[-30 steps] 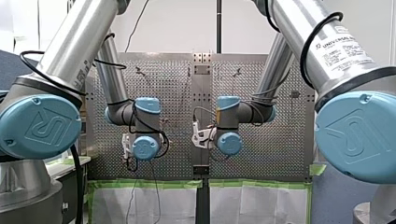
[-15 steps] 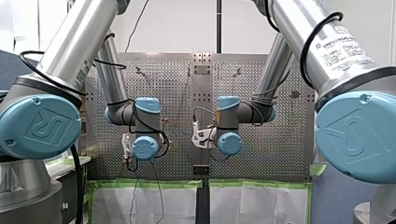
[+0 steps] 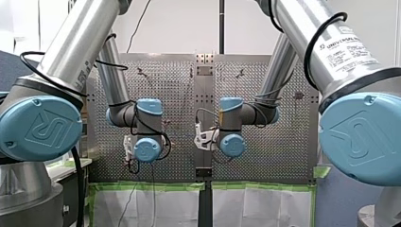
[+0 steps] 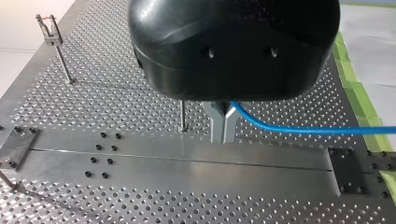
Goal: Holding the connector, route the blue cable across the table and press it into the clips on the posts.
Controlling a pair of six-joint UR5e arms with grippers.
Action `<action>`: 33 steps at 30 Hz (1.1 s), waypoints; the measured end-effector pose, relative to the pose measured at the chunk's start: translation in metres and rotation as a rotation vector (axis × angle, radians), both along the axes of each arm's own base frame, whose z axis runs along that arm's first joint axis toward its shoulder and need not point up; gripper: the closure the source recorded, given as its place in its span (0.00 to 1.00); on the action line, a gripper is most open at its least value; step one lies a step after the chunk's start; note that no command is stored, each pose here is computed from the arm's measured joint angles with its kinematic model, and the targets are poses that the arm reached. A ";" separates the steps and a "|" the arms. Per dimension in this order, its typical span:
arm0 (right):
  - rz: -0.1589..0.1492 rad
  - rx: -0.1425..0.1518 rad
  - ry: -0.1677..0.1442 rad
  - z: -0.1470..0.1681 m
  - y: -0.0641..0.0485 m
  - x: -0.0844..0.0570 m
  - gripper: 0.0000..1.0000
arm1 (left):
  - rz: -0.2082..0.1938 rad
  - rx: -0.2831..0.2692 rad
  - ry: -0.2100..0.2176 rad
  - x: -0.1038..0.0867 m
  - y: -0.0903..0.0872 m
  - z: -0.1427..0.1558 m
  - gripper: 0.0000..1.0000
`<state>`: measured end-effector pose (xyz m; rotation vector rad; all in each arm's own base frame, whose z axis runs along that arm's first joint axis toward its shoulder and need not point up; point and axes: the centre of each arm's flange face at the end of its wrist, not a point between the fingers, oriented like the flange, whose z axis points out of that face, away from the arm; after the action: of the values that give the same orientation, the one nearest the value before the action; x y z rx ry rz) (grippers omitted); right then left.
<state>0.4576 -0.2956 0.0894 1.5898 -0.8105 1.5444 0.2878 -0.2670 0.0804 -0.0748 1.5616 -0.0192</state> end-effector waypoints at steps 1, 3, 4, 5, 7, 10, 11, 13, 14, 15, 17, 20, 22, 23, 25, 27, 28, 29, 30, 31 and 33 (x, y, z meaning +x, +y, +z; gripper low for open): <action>0.000 0.000 0.000 0.000 0.000 0.000 1.00 | 0.000 0.000 0.000 0.000 0.000 0.000 1.00; 0.000 0.000 0.000 0.000 0.000 0.000 1.00 | 0.000 0.000 0.000 0.000 0.000 0.000 1.00; 0.000 0.000 0.000 0.000 0.000 0.000 1.00 | 0.000 0.000 0.000 0.000 0.000 0.000 1.00; 0.000 0.000 0.000 0.000 0.000 0.000 1.00 | 0.000 0.000 0.000 0.000 0.000 0.000 1.00; 0.000 0.000 0.000 0.000 0.000 0.000 1.00 | 0.000 0.000 0.000 0.000 0.000 0.000 1.00; 0.000 0.000 0.000 0.000 0.000 0.000 1.00 | 0.000 0.000 0.000 0.000 0.000 0.000 1.00; 0.000 0.000 0.000 0.000 0.000 0.000 1.00 | 0.000 0.000 0.000 0.000 0.000 0.000 1.00; 0.000 0.000 0.000 0.000 0.000 0.000 1.00 | 0.000 0.000 0.000 0.000 0.000 0.000 1.00; 0.000 0.000 0.000 0.000 0.000 0.000 1.00 | 0.000 0.000 0.000 0.000 0.000 0.000 1.00; 0.000 0.000 0.000 0.000 0.000 0.000 1.00 | 0.000 0.000 0.000 0.000 0.000 0.000 1.00; 0.000 0.000 0.000 0.000 0.000 0.000 1.00 | 0.000 0.000 0.000 0.000 0.000 0.000 1.00; 0.000 0.000 0.000 0.000 0.000 0.000 1.00 | 0.000 0.000 0.000 0.000 0.000 0.000 1.00; 0.000 0.000 0.000 0.000 0.000 0.000 1.00 | 0.000 0.000 0.000 0.000 0.000 0.000 1.00; 0.000 0.000 0.000 0.000 0.000 0.000 1.00 | 0.000 0.000 0.000 0.000 0.000 0.000 1.00; 0.000 0.000 0.000 0.000 0.000 0.000 1.00 | 0.000 0.000 0.000 0.000 0.000 0.000 1.00; 0.000 0.000 0.000 0.000 0.000 0.000 1.00 | -0.001 0.003 0.002 0.000 0.000 -0.001 1.00; 0.000 0.000 0.000 0.000 0.000 0.000 1.00 | -0.002 0.006 0.006 0.000 0.000 -0.002 1.00; 0.000 0.000 0.000 0.000 0.000 0.000 1.00 | -0.004 0.013 0.016 0.000 0.000 -0.005 1.00; 0.000 0.000 0.000 0.000 0.000 0.000 1.00 | -0.004 0.018 0.025 0.000 0.000 -0.007 1.00; 0.000 0.000 -0.001 0.000 0.000 0.000 1.00 | -0.005 0.024 0.033 -0.001 0.000 -0.010 1.00; 0.002 0.002 0.003 -0.001 0.001 0.001 1.00 | -0.006 0.032 0.046 -0.002 0.001 -0.014 1.00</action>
<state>0.4587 -0.2944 0.0886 1.5938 -0.8098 1.5428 0.2859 -0.2663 0.0660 -0.0461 1.6072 0.0028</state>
